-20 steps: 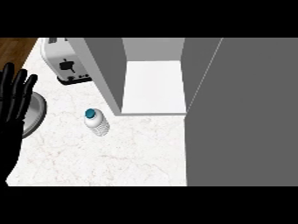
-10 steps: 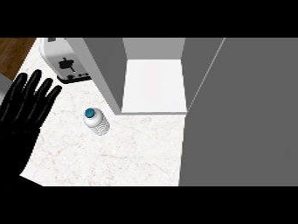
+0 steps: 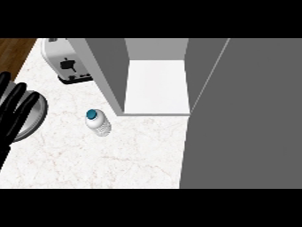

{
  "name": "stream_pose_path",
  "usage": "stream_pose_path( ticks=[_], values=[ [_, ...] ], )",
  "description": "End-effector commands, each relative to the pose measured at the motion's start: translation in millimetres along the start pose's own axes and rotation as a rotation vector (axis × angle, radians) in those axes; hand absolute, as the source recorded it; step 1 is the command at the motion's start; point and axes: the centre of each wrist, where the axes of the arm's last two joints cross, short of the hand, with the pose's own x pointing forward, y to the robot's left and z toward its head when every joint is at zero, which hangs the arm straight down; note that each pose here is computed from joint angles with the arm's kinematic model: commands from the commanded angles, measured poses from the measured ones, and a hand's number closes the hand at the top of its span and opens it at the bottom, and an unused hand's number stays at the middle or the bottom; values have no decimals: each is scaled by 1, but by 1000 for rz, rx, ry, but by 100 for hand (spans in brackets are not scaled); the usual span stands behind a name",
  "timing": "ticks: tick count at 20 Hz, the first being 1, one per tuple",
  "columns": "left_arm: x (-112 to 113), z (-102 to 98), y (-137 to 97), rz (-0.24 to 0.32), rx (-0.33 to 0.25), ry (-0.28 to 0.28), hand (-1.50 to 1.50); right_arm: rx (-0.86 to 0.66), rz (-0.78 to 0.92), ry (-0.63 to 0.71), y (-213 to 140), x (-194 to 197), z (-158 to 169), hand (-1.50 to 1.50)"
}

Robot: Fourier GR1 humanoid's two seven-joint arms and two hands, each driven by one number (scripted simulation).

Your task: Pick up the bottled water, place it into the cabinet and close the cabinet

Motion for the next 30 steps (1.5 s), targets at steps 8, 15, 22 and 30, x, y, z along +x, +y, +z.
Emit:
stream_pose_path(
  ticks=[8,15,22,30],
  values=[
    [8,0,-4,-9,28,70,-150,-10,-6,-23,13,29,11,-150],
    [3,7,-4,-25,58,56,-150,-40,-24,-30,19,47,16,-150],
    [-7,2,6,-70,50,47,-150,-14,-54,-20,22,56,23,-150],
    [-41,-21,23,-63,93,81,-150,2,0,-17,18,33,1,-150]
  ],
)
